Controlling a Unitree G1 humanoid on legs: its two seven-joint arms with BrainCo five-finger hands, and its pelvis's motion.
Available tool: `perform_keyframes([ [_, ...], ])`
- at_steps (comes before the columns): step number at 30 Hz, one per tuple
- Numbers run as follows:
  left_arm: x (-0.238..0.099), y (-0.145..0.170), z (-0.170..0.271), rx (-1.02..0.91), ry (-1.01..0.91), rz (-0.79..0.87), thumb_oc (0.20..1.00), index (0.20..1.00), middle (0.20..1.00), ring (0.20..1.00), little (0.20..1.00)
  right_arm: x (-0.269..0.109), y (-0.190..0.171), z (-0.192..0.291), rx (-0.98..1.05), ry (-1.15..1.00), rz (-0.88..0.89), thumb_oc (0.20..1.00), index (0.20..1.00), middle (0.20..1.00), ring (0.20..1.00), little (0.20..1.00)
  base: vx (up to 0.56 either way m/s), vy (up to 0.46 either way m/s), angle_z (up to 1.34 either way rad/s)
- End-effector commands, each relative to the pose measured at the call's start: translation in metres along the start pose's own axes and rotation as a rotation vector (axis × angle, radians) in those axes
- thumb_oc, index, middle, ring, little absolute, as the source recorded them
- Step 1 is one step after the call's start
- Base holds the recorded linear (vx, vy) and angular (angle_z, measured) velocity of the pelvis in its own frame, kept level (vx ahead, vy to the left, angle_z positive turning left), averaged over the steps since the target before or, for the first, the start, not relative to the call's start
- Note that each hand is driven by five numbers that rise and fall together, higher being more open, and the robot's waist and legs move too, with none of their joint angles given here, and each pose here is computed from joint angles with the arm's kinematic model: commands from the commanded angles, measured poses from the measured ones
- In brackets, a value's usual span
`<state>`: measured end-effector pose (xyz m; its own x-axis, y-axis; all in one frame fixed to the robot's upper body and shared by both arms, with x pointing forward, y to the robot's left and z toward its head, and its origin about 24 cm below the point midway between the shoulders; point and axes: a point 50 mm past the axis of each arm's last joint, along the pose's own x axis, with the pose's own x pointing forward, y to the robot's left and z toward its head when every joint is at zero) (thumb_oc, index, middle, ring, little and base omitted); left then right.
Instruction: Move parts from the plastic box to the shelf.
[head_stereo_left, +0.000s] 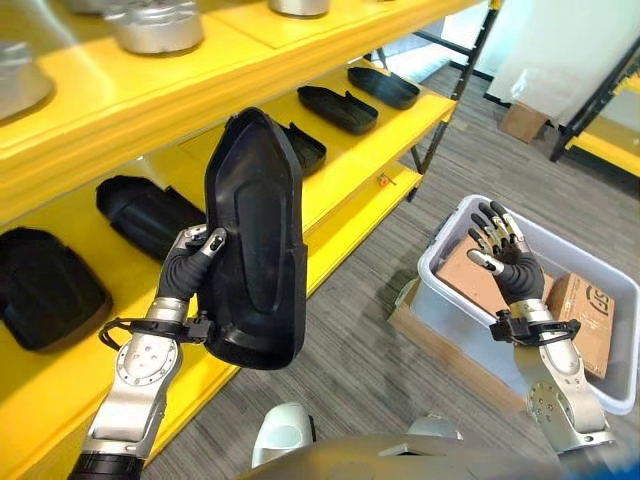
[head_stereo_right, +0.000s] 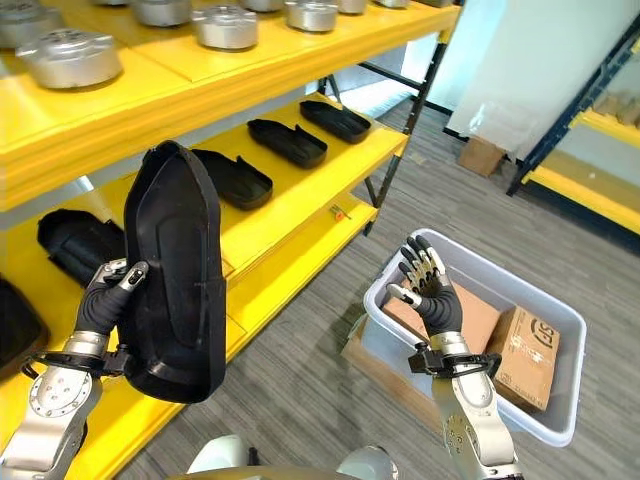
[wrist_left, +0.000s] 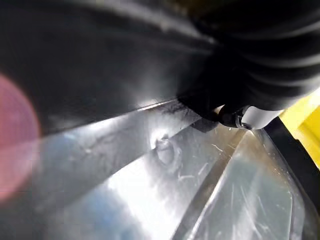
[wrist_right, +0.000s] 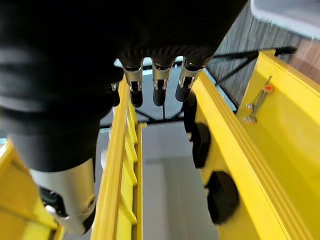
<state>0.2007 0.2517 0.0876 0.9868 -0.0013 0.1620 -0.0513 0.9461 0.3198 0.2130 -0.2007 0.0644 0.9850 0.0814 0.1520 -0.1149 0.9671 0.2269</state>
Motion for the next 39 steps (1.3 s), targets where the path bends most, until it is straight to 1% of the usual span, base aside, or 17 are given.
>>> perform_keyframes([
  [1, 0.005, 0.007, 0.049, 0.034, -0.268, 0.052, 0.2, 0.2, 0.2, 0.2, 0.2, 0.014, 0.003, 0.021, -0.034, -0.114, 0.043, 1.0, 1.0, 1.0, 1.0, 1.0, -0.01, 0.238, 0.33],
  [6, 0.008, 0.009, 0.054, 0.081, -0.293, 0.057, 0.2, 0.2, 0.2, 0.2, 0.2, 0.015, 0.015, 0.014, 0.023, -0.099, 0.069, 1.0, 1.0, 1.0, 1.0, 1.0, -0.01, 0.212, 0.24],
  [7, 0.008, 0.009, 0.055, 0.092, -0.3, 0.065, 0.2, 0.2, 0.2, 0.2, 0.2, 0.015, 0.022, 0.011, 0.043, -0.085, 0.099, 1.0, 1.0, 1.0, 1.0, 1.0, 0.02, 0.11, 0.38],
  [14, 0.011, 0.013, 0.052, 0.096, -0.292, 0.1, 0.2, 0.2, 0.2, 0.2, 0.2, 0.019, 0.029, 0.015, 0.048, -0.084, 0.185, 1.0, 1.0, 1.0, 1.0, 1.0, -0.03, 0.159, 0.12],
  [22, 0.014, -0.001, 0.047, 0.038, -0.279, 0.049, 0.2, 0.2, 0.2, 0.2, 0.2, 0.015, 0.034, 0.014, 0.093, -0.065, 0.223, 1.0, 1.0, 1.0, 1.0, 1.0, -0.03, -0.055, 0.16],
  [27, 0.01, -0.004, 0.039, 0.011, -0.242, 0.04, 0.2, 0.2, 0.2, 0.2, 0.2, 0.017, 0.033, 0.018, 0.083, -0.083, 0.231, 1.0, 1.0, 1.0, 1.0, 1.0, -0.05, -0.105, 0.16],
  [31, 0.015, -0.008, 0.043, -0.02, -0.256, 0.02, 0.2, 0.2, 0.2, 0.2, 0.2, 0.02, 0.027, 0.026, 0.077, -0.116, 0.208, 1.0, 1.0, 1.0, 1.0, 1.0, -0.12, -0.011, 0.58],
  [39, 0.024, -0.008, 0.053, -0.076, -0.314, 0.057, 0.2, 0.2, 0.2, 0.2, 0.2, 0.022, 0.017, 0.024, 0.053, -0.11, 0.135, 1.0, 1.0, 1.0, 1.0, 1.0, -0.09, 0.177, 0.69],
])
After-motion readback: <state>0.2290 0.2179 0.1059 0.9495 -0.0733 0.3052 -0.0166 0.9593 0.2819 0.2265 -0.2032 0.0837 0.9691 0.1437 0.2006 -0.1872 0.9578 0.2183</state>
